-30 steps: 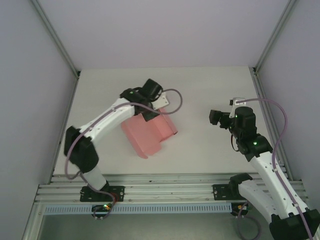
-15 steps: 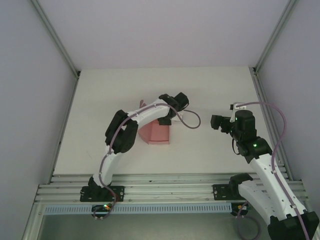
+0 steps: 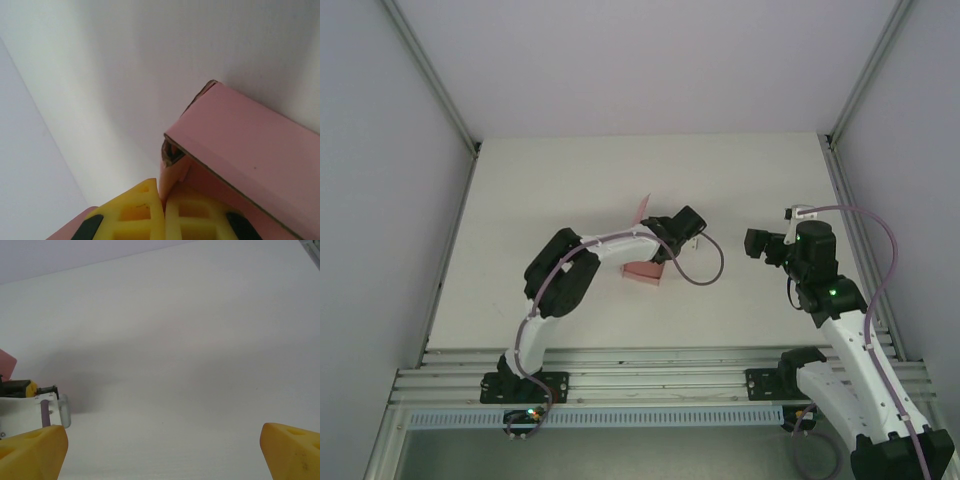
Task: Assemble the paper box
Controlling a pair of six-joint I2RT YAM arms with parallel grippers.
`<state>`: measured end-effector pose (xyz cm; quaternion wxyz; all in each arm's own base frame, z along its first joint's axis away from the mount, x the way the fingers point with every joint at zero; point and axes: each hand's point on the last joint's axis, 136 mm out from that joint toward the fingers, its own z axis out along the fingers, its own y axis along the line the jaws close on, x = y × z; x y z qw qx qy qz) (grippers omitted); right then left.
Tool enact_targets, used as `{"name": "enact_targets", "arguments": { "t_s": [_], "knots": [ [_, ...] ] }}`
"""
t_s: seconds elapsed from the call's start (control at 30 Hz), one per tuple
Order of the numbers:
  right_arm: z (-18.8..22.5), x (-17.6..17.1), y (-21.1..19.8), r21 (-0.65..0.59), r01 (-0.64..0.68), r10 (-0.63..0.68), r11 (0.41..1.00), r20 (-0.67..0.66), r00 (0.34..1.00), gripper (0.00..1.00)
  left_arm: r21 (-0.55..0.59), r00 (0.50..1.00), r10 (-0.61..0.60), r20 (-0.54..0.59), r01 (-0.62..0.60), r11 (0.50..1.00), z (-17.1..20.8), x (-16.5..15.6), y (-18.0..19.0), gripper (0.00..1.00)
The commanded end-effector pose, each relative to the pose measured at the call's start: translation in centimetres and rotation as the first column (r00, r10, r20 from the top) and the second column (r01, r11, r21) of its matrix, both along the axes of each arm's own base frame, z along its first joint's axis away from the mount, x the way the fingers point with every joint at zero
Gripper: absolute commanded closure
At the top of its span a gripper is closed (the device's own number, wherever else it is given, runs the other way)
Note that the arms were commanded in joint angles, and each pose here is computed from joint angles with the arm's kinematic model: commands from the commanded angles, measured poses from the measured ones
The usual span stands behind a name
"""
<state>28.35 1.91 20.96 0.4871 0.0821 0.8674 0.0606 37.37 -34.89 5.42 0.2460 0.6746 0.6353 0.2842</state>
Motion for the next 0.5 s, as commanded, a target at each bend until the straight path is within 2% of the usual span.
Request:
{"name": "enact_targets", "arguments": {
  "t_s": [0.0,0.07,0.2,0.4,0.47],
  "knots": [
    [0.2,0.2,0.4,0.024,-0.024,0.024,0.999,0.010,1.000,0.00,-0.114,1.000,-0.008,-0.001,0.008,0.993,1.8,0.6,-1.4,0.99],
    [-0.1,0.2,0.5,0.030,-0.030,0.029,0.999,0.003,1.000,0.01,-0.124,1.000,-0.011,0.003,0.011,0.992,2.9,0.7,-1.3,0.76],
    [-0.3,0.1,0.5,0.035,-0.027,0.028,0.999,-0.005,1.000,0.00,-0.125,0.999,-0.032,0.036,0.037,0.992,4.6,0.8,-1.3,0.55],
    [-0.3,0.1,0.6,0.043,-0.039,0.040,0.998,-0.009,0.999,0.00,-0.152,0.997,-0.041,0.065,0.051,0.987,7.3,0.3,-1.5,0.41],
    [-0.2,0.2,0.8,0.049,-0.046,0.046,0.998,-0.008,0.999,0.00,-0.201,0.996,-0.052,0.068,0.065,0.978,9.0,-0.2,-2.0,0.32]
  ]
}}
